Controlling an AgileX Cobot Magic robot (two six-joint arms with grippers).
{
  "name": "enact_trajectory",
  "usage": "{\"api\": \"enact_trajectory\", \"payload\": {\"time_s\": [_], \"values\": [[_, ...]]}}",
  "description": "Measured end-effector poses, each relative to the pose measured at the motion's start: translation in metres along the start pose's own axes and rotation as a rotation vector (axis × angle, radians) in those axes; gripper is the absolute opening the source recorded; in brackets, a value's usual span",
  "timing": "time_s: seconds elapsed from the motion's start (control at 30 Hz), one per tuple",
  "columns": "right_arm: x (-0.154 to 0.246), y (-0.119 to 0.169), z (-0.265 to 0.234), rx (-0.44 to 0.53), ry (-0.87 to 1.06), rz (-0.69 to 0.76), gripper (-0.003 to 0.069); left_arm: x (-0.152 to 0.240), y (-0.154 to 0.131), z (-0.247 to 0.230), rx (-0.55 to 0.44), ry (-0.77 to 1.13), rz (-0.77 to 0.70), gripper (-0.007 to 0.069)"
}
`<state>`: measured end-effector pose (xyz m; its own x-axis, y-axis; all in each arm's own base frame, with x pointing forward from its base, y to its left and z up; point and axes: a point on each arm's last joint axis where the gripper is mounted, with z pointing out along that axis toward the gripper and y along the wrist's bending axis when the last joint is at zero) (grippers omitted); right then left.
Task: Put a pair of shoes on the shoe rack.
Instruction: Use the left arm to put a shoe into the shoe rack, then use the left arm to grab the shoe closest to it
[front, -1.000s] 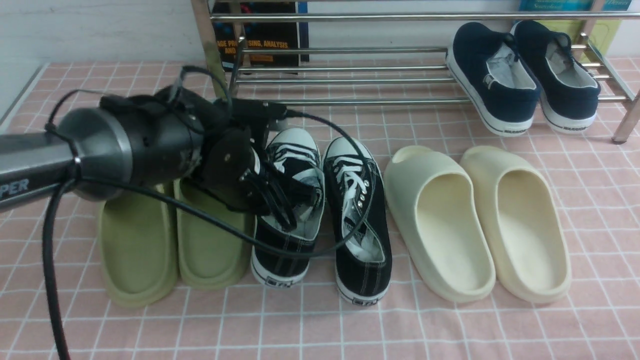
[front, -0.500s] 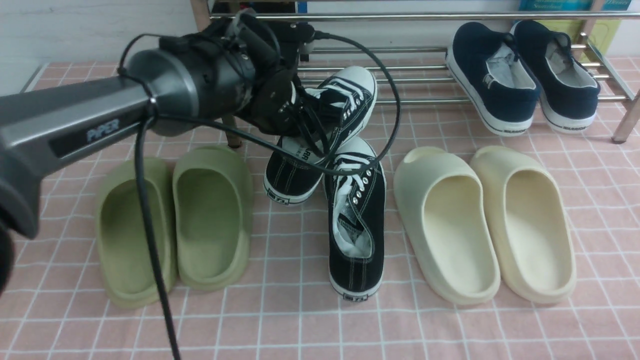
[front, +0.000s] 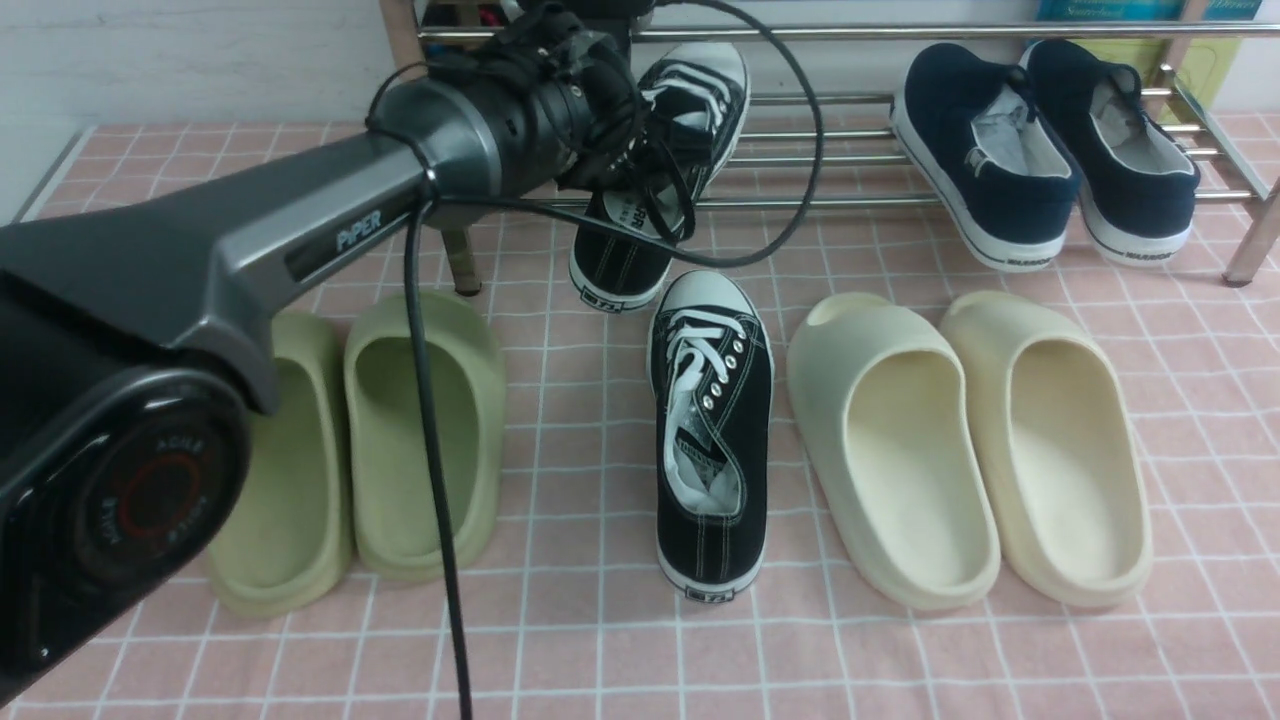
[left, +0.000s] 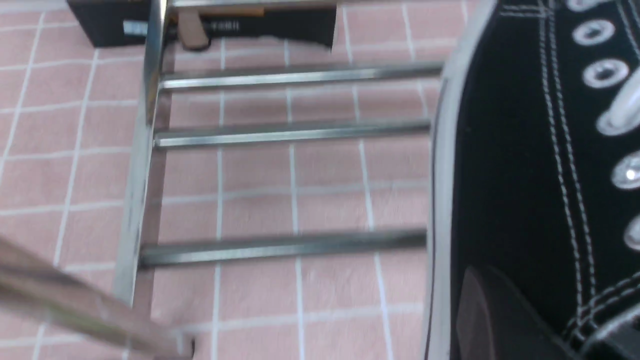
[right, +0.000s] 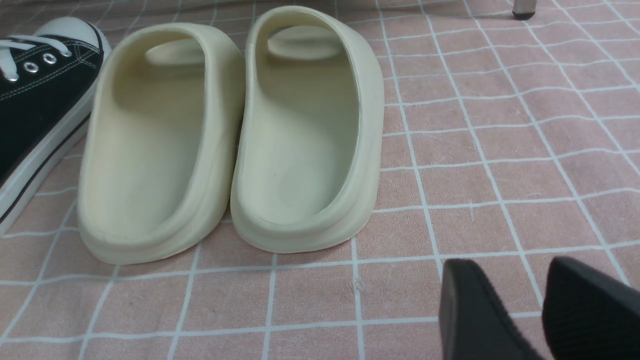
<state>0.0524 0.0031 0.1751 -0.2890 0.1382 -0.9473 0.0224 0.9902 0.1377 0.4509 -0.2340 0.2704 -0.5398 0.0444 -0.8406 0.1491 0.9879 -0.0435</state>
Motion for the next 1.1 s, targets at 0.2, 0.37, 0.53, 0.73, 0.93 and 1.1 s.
{"api": "enact_trajectory", "payload": {"time_s": [0.2,0.37,0.53,0.73,0.93,1.1], "values": [[0.000,0.000,0.000,0.000,0.000,0.001,0.0237,-0.002,0.020,0.015,-0.005,-0.029,-0.092,0.0015],[0.000,0.000,0.000,0.000,0.000,0.001,0.0237,0.001,0.029,0.026,-0.002,-0.037,-0.154,0.0021],[0.000,0.000,0.000,0.000,0.000,0.001,0.0237,-0.002,0.026,0.026,0.025,-0.066,-0.172,0.0111],[0.000,0.000,0.000,0.000,0.000,0.001,0.0237,-0.006,0.024,0.022,0.038,-0.082,-0.173,0.0335],[0.000,0.000,0.000,0.000,0.000,0.001,0.0237,-0.031,0.012,-0.030,0.002,-0.075,-0.096,0.0421],[0.000,0.000,0.000,0.000,0.000,0.001,0.0239,-0.049,0.001,-0.097,-0.062,-0.024,0.124,0.0406]]}}
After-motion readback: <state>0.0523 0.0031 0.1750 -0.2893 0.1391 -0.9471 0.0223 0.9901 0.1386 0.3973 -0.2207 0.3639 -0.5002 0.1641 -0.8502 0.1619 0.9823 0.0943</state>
